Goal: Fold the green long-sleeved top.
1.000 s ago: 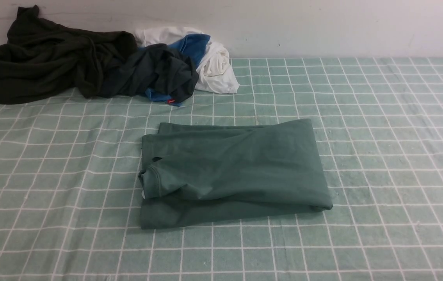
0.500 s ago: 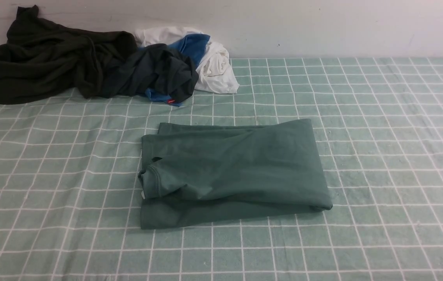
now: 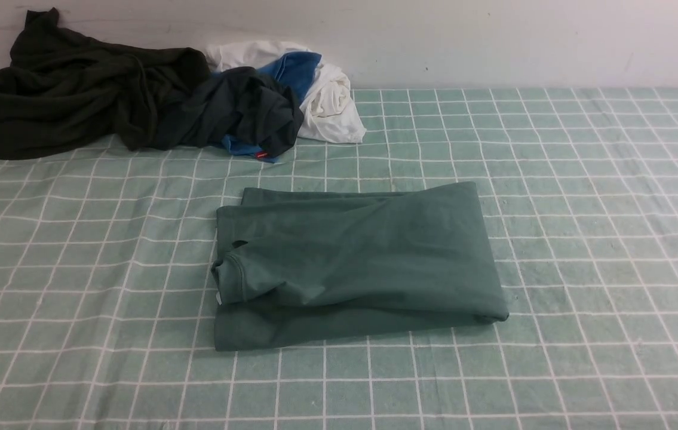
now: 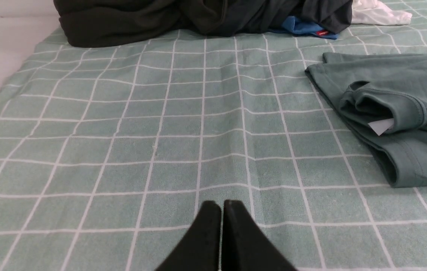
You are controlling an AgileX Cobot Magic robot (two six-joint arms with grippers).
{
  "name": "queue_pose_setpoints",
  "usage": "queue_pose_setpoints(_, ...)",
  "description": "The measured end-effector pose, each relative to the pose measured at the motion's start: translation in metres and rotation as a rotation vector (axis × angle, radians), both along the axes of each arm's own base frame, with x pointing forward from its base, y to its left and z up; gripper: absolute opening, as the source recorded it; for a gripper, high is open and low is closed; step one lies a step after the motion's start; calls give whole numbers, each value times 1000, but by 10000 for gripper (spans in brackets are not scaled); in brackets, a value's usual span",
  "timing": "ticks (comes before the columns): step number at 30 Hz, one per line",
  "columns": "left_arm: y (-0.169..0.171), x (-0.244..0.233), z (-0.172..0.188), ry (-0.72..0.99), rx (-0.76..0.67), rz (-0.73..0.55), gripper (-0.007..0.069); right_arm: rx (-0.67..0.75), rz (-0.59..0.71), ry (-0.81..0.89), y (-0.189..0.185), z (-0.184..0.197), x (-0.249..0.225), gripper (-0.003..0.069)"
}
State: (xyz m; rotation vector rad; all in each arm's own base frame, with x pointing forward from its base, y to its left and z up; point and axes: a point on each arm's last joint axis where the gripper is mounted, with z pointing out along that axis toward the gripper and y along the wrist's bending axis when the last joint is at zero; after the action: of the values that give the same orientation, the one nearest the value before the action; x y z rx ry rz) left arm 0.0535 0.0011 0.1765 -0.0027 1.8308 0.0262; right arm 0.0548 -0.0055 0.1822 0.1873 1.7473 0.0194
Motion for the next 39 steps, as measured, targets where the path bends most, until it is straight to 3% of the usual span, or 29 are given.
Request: queue_pose_setpoints(39, 0, 0, 0, 0, 7, -2, -3, 0, 0, 0, 0, 0, 0, -14)
